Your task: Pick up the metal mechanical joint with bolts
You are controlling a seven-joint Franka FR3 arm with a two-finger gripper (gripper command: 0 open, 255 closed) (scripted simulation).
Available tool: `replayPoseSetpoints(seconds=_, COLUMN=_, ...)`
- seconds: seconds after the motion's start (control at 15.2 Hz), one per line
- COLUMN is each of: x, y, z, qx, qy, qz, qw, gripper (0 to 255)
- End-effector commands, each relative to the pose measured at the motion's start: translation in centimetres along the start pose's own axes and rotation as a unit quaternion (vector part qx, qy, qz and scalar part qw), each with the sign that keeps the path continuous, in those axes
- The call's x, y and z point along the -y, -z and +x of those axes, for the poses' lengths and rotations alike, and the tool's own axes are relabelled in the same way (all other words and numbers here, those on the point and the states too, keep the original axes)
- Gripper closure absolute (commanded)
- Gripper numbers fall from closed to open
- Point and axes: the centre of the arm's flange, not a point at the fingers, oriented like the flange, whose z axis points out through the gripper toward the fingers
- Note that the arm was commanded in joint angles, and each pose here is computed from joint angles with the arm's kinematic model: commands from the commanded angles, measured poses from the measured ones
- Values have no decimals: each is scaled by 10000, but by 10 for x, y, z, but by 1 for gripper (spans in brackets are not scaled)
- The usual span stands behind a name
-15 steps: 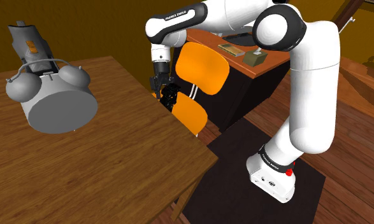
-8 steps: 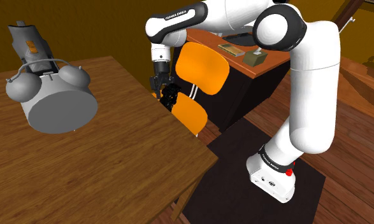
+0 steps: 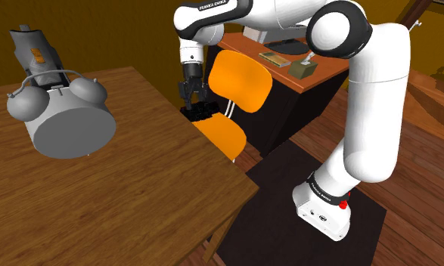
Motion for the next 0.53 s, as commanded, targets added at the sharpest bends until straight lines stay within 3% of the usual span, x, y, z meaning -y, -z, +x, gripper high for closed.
replayPoseSetpoints(seconds=0.0, x=4, y=9, z=-6, qx=-1, qy=0, qz=1, qw=10000, gripper=255)
replayPoseSetpoints(seconds=0.46, x=11, y=31, z=-19, qx=-1, qy=0, qz=1, qw=10000, gripper=255)
